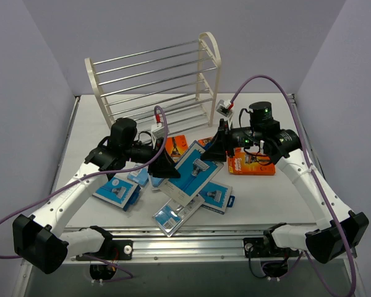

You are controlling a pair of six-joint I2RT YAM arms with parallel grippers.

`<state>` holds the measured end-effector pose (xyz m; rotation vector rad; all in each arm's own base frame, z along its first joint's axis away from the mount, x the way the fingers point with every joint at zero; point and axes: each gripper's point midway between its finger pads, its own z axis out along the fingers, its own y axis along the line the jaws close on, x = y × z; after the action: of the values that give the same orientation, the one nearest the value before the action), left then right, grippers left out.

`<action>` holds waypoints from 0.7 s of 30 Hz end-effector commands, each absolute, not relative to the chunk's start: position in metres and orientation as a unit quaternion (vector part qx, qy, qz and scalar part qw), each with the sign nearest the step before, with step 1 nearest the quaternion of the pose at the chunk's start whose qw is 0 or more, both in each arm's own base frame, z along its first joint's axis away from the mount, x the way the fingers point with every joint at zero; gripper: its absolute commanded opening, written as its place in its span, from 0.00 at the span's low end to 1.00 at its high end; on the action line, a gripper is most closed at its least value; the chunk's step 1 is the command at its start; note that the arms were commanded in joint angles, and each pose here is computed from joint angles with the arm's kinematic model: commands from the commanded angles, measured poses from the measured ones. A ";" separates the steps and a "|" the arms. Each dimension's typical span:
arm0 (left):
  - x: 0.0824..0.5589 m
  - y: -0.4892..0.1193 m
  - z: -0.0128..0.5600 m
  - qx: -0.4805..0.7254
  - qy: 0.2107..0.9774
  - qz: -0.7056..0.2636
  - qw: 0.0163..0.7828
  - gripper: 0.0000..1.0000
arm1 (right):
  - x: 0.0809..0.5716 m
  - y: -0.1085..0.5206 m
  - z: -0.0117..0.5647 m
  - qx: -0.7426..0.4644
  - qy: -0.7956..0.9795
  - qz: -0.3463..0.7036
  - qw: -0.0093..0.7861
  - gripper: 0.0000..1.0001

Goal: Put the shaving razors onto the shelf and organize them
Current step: Pass the shaving razor from the left arm to the right

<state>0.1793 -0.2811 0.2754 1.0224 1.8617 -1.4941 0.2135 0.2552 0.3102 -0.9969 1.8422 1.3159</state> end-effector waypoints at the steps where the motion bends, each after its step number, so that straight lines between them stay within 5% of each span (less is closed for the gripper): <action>1: 0.205 -0.274 0.293 0.377 0.699 -0.502 0.342 0.02 | 0.192 0.259 0.311 -0.399 0.686 0.527 0.304 0.00; 21: 0.280 -0.228 0.302 0.250 0.727 -0.511 0.384 0.02 | 0.167 0.283 0.281 -0.406 0.693 0.544 0.242 0.00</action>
<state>0.2187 -0.2460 0.2849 0.8626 1.8667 -1.4862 0.2177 0.2737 0.2895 -0.9766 1.8718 1.2916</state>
